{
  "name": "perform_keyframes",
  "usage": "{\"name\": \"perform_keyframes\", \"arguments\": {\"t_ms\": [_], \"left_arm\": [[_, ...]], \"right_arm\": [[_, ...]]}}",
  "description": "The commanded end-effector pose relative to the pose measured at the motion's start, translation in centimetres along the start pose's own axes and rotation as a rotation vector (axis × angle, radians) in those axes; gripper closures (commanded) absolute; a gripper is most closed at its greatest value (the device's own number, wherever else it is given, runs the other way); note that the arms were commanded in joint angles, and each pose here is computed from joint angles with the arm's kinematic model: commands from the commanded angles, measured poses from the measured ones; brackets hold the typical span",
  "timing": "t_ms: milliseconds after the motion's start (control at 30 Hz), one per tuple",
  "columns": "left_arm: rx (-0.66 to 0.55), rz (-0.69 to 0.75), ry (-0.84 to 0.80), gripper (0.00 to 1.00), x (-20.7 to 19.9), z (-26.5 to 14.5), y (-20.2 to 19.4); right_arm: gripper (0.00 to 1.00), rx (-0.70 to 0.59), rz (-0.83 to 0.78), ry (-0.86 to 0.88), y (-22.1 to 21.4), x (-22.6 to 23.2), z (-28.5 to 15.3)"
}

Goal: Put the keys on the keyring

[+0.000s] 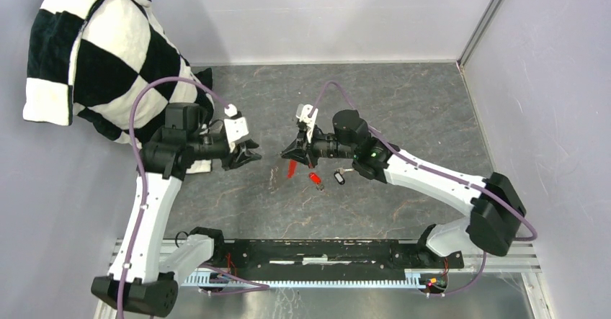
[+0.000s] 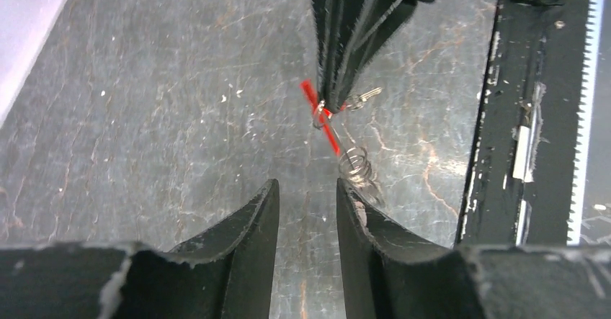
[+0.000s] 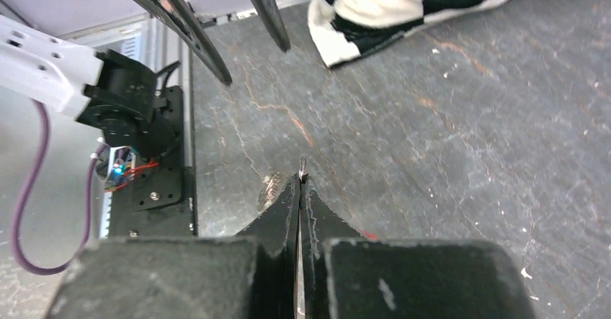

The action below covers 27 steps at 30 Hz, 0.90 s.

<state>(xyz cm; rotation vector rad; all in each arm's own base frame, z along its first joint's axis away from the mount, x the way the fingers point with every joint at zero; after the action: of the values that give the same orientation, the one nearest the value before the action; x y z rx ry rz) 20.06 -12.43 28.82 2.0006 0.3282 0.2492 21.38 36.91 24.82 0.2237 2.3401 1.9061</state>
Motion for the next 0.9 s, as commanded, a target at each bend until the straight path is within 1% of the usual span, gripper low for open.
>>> {"name": "perform_keyframes", "arguments": {"t_ms": [0, 100, 300, 367, 633, 867], "left_arm": [[-0.079, 0.076, -0.085, 0.59, -3.0, -0.4, 0.4], [-0.118, 0.117, -0.102, 0.58, -3.9, -0.8, 1.2], [-0.163, 0.103, -0.145, 0.57, -5.0, -1.1, 2.3], [-0.160, 0.122, -0.169, 0.58, -5.6, -1.1, 2.1], [-0.128, 0.116, -0.230, 0.61, -7.2, -0.9, 1.0], [-0.131, 0.113, -0.206, 0.60, -6.6, -0.6, 1.1]], "right_arm": [[1.00, -0.097, -0.094, 0.011, 4.3, 1.7, -1.4], [1.00, -0.111, -0.119, 0.038, 5.4, 3.0, -1.8], [1.00, -0.110, -0.163, 0.105, 6.4, 5.0, -2.0], [1.00, -0.121, -0.172, 0.115, 6.8, 5.3, -2.0], [1.00, -0.158, -0.201, 0.116, 8.6, 6.0, -2.0], [1.00, -0.173, -0.215, 0.134, 9.4, 6.7, -2.0]]}}
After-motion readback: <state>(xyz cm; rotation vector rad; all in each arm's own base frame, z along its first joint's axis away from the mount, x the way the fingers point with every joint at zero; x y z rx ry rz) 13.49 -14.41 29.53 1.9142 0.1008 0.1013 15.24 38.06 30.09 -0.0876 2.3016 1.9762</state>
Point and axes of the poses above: each gripper's point midway between its finger pads, its own z axis out along the fingers, its own x axis along the line the jaws close on, y = z × x, the point moved 3 cm from there along -z, back along the fingers, and after that the axes turned 7 degrees about -z, right-handed, at the moved point
